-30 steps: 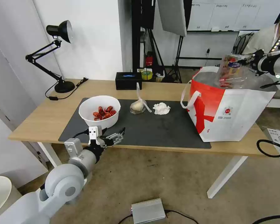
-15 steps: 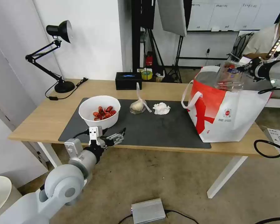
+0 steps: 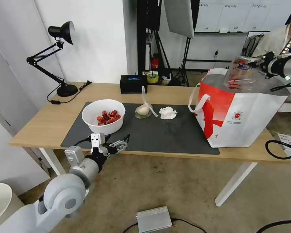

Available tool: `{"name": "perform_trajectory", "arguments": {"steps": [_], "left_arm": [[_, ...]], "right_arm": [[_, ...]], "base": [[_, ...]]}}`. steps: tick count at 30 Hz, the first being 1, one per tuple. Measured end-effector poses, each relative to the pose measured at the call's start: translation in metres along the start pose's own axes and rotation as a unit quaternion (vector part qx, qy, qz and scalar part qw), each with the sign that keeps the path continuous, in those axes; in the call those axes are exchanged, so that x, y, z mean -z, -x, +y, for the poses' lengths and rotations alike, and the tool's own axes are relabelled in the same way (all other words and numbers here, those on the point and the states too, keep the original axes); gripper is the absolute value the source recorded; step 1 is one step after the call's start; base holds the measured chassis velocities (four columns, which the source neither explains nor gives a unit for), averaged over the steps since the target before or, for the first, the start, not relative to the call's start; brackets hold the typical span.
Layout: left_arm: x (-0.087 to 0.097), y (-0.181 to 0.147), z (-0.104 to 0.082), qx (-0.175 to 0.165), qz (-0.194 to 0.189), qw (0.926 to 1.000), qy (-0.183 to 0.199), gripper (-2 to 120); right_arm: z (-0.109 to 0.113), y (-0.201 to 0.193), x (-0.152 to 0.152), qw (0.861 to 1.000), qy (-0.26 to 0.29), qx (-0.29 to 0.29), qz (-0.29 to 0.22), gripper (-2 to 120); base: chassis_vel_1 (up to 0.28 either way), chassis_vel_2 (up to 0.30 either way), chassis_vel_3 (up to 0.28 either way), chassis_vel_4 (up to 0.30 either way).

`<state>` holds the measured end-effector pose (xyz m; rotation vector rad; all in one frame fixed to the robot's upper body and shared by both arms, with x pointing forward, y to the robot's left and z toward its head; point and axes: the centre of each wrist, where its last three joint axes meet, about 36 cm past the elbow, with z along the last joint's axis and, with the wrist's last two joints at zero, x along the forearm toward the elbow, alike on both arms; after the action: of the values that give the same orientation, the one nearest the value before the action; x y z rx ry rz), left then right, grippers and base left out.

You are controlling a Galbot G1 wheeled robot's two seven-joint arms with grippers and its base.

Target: Pick up the trash from the table and place it into the takeout bag.

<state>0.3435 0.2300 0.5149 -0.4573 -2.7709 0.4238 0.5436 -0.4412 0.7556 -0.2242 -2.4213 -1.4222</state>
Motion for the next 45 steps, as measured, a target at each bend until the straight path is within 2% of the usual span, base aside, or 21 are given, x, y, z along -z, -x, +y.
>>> {"name": "perform_trajectory", "arguments": {"steps": [15, 29, 45], "left_arm": [[0.002, -0.002, 0.001, 0.002, -0.003, 1.0, 0.0, 100], [0.003, -0.004, 0.001, 0.002, -0.004, 1.0, 0.001, 100], [0.0, -0.007, 0.001, 0.003, 0.001, 1.0, -0.002, 100]], "right_arm": [[-0.009, 0.015, -0.003, 1.0, -0.001, -0.015, -0.01, 0], [-0.027, 0.025, -0.022, 0.999, -0.008, -0.034, -0.005, 0], [-0.017, 0.026, -0.01, 1.0, 0.012, -0.012, -0.019, 0]], "base": [[0.0, 0.0, 0.0, 0.0], [0.0, 0.0, 0.0, 0.0], [0.0, 0.0, 0.0, 0.0]]}}
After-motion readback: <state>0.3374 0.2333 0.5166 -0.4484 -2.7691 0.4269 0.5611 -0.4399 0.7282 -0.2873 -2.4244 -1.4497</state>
